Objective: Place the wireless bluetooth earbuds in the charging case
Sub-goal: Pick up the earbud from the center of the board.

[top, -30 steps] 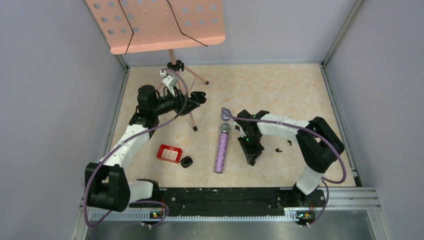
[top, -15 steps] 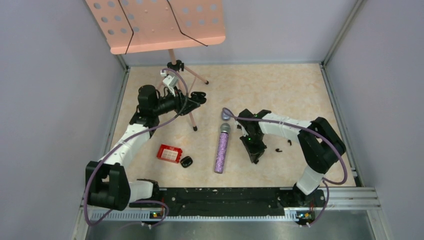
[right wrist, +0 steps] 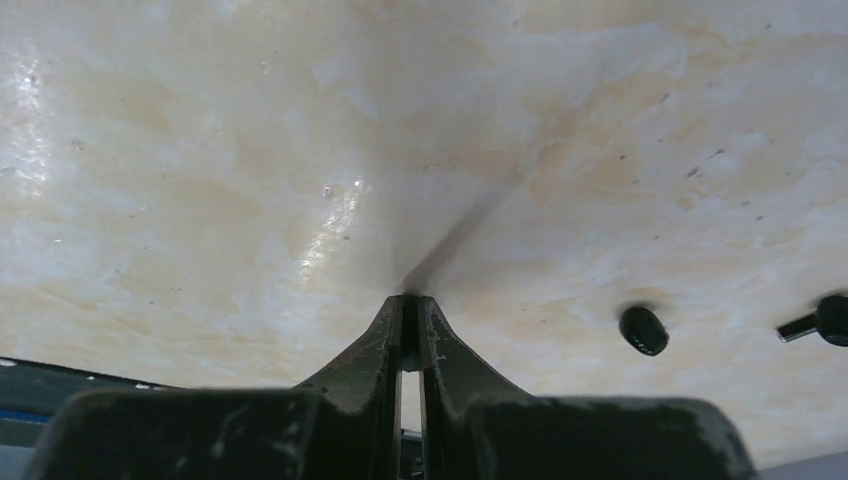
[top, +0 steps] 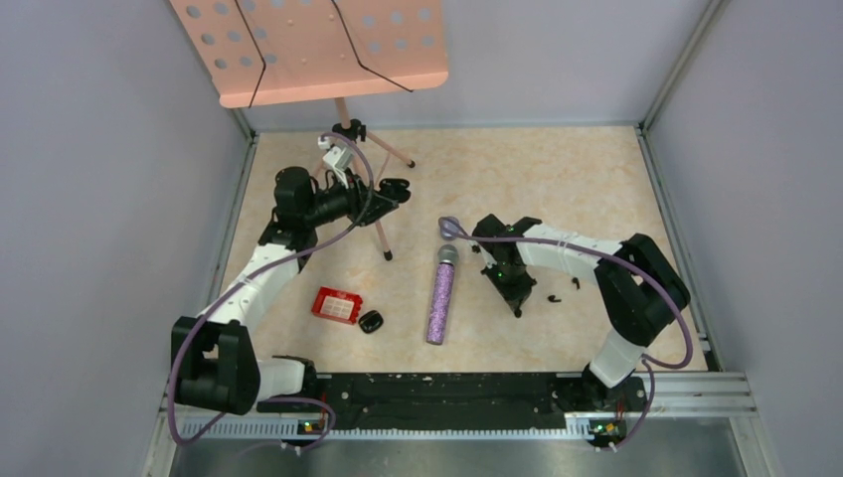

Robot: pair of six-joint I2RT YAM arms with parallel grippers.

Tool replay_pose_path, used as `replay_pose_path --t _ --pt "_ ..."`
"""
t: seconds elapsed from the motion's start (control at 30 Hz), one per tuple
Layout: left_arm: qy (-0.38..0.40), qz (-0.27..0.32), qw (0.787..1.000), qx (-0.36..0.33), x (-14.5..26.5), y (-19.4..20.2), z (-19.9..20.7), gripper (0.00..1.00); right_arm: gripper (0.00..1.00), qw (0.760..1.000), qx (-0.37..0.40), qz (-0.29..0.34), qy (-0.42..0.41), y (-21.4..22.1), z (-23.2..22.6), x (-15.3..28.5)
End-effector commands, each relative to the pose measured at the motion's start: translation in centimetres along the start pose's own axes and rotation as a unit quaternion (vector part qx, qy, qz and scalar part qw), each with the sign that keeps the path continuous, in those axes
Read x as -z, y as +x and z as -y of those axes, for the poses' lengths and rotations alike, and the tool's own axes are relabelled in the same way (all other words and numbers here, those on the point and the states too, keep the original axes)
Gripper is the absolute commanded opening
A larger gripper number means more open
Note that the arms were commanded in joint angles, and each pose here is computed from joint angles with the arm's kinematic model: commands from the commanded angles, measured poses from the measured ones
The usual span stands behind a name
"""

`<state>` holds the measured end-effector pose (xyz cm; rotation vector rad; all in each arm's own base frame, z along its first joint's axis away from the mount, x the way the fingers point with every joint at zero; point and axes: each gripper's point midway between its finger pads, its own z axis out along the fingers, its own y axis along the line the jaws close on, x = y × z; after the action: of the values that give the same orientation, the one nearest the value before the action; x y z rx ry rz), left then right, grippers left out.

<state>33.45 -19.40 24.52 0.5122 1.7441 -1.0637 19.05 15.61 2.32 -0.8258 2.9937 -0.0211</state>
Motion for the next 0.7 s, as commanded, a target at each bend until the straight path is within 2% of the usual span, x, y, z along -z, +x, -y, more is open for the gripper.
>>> replay_pose_path --t 0.0,0.17,0.23,0.33,0.43,0.53,0.6,0.67 --pt "0.009 0.045 0.998 -0.050 0.3 -3.9 1.2 0.00 0.01 0.998 0.032 0.037 0.044 -1.8 2.1 1.3" --pt "0.008 0.051 0.997 -0.062 0.3 -4.3 1.2 0.00 0.00 0.996 0.046 0.062 0.040 -3.5 2.7 2.9" --pt "0.012 0.051 0.997 -0.063 0.3 -4.3 1.4 0.00 0.00 0.995 0.051 0.088 -0.003 -4.6 2.1 3.9" --pt "0.029 0.053 0.996 -0.064 0.3 -4.3 1.9 0.00 0.00 0.976 0.019 0.197 -0.087 -7.9 2.1 7.4" --pt "0.054 0.061 0.995 -0.062 0.0 -4.9 2.5 0.00 0.00 0.921 0.026 0.373 -0.112 -11.5 3.0 13.7" --pt "0.083 0.064 0.993 -0.056 -0.7 -5.8 3.1 0.00 0.00 0.831 0.071 0.538 -0.121 -13.1 2.2 21.7" --pt "0.108 0.063 0.990 -0.062 -1.3 -6.5 3.9 0.00 0.00 0.764 0.099 0.625 -0.128 -13.6 1.4 27.0" --pt "0.130 0.062 0.987 -0.069 -1.9 -7.1 4.8 0.00 0.00 0.722 0.119 0.666 -0.141 -14.5 0.6 30.9"
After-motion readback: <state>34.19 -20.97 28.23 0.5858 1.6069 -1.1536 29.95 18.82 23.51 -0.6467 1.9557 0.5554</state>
